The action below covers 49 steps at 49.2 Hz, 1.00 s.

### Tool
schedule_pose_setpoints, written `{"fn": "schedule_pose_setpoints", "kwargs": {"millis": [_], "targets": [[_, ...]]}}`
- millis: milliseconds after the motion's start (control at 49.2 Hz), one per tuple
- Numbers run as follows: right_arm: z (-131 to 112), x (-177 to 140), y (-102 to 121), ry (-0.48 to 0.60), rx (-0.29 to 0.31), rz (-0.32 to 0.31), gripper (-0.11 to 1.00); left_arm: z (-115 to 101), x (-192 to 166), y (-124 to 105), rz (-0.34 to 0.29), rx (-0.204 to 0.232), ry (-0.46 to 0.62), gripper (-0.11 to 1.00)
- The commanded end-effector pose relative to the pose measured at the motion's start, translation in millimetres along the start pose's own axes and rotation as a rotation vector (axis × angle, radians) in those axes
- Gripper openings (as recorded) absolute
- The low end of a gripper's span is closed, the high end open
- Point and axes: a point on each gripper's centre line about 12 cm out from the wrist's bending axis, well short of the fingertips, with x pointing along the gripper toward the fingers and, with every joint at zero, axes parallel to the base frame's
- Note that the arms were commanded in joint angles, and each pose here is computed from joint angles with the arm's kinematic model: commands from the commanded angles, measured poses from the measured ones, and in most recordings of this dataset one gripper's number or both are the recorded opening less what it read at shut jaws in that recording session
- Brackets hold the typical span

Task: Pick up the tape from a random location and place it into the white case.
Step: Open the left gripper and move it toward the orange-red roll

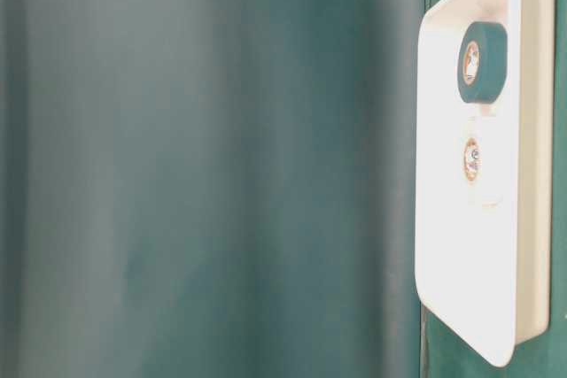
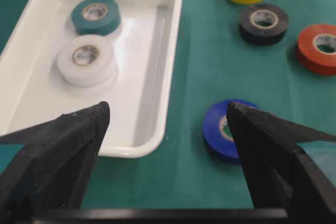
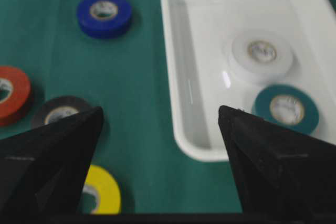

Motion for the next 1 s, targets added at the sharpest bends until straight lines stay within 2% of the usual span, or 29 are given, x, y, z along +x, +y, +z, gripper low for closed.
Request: {"fn": "schedule_pose_setpoints", "kwargs": {"millis": [0,325,468,651,976], "targets": [[0.9,2.3,0.1,-0.013,0.007,0.004,0.86,3.0,0.5,0.6,0.002,-0.002,-0.008,0.98],[2.5,1.9,0.1,-0.019,0.006,0.004,0.86,3.7,0.4,0.6,0.002,-0.004,-0.009,0.98],[3.3,1.6,0.5,-0.022,0.006,0.006,0.86,3.5,0.4,-4.3,-0.021,0.003,-0.01,0.98],[4.4,1.5,0.6,-0.023,0.006,0.006,0.86,5.1,-0.5,-19.3,-0.093,0.027,-0.017,0.98],[5.3,1.1,0.8,-0.026,0.006,0.006,0.86,6.7,-7.5,-56.3,-0.274,0.03,-0.026,0.98]]}}
